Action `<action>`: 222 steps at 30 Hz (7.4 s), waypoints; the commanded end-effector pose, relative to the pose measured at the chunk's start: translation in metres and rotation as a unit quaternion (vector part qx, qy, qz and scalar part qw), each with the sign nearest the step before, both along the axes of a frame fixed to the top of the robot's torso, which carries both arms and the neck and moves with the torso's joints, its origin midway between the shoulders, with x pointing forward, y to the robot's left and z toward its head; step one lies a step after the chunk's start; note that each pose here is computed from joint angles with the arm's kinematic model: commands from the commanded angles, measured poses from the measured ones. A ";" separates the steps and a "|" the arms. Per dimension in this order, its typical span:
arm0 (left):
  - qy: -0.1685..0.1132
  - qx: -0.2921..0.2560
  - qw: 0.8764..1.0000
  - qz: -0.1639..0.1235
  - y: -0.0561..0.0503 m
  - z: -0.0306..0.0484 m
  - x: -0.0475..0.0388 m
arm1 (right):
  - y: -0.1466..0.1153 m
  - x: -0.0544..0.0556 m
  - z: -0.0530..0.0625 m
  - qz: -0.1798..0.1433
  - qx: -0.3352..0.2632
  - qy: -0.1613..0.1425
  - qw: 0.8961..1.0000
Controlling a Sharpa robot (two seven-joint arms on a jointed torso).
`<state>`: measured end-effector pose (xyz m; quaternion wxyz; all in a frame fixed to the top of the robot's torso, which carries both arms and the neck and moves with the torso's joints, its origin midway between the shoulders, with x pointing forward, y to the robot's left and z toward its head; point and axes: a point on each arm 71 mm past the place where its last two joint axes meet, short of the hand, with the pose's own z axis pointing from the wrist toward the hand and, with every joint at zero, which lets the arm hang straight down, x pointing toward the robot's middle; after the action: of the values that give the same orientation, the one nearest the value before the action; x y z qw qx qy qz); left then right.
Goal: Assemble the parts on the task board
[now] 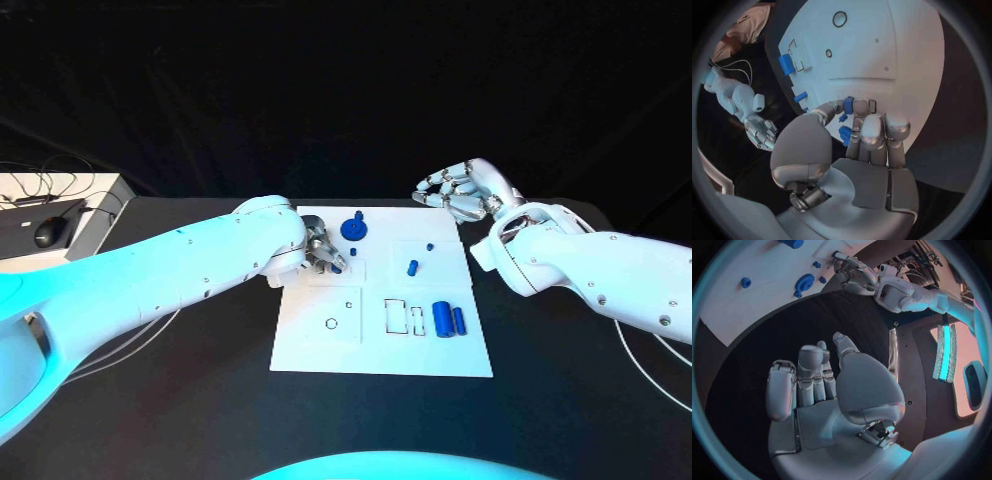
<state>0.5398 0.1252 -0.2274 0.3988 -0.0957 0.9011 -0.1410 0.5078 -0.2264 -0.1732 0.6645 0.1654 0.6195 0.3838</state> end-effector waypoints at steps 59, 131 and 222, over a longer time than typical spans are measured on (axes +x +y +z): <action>0.018 0.008 1.000 -0.001 0.011 -0.0133 -0.0062 | -0.002 -0.001 -0.002 0.005 -0.005 0.002 1.000; -0.046 -0.049 0.990 0.122 0.065 0.0431 0.0670 | -0.001 -0.002 0.002 0.005 -0.002 -0.005 1.000; -0.010 -0.135 0.988 0.069 0.052 0.0502 0.0211 | -0.003 0.002 -0.003 0.004 -0.013 0.003 1.000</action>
<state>0.5628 0.1785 -0.1766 0.4012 -0.2045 0.8614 -0.2348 0.5095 -0.2301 -0.1756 0.6664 0.1624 0.6228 0.3765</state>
